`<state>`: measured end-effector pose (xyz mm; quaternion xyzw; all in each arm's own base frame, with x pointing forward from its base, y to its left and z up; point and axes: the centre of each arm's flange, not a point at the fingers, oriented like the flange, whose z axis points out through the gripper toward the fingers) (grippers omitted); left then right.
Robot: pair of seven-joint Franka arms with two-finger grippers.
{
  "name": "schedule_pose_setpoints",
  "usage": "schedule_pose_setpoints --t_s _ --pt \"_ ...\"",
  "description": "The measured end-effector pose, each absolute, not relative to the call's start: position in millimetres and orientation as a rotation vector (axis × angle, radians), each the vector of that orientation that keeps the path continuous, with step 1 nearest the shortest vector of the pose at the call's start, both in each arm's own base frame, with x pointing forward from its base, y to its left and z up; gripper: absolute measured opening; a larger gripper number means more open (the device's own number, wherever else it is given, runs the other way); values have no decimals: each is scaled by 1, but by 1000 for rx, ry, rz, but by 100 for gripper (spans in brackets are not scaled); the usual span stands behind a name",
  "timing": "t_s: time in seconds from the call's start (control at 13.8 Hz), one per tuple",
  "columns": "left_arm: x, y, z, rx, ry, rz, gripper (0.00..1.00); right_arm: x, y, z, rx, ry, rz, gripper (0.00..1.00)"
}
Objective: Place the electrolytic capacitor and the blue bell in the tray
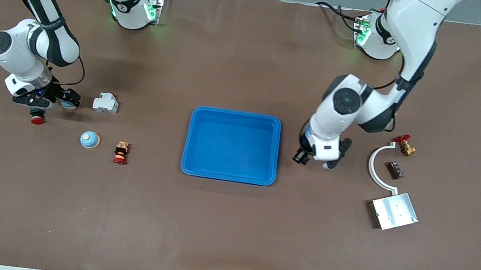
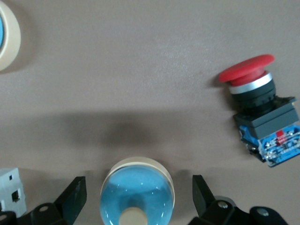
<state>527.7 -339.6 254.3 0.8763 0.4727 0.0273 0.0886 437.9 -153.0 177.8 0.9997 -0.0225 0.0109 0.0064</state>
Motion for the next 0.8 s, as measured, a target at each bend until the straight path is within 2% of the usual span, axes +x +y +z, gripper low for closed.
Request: schedule_pose_setpoints --t_s 0.22,0.43,0.58,0.65,0.72,0.8 --pt "501 -395 256 2579 1454 47 34 436 -154 177 3129 -76 28 100" --pt "471 -426 224 2602 1503 -7 34 435 -154 176 3129 -76 27 100" --pt "457 -436 201 2623 1527 -36 34 435 -154 176 3130 -64 26 84" --pt "453 -439 194 2629 1536 -44 34 435 -154 177 3130 -61 27 70" --pt "451 -441 189 2635 1538 -49 34 436 -154 178 3129 -58 31 65" --pt "451 -441 188 2637 1540 -50 34 436 -154 178 3129 -56 30 65"
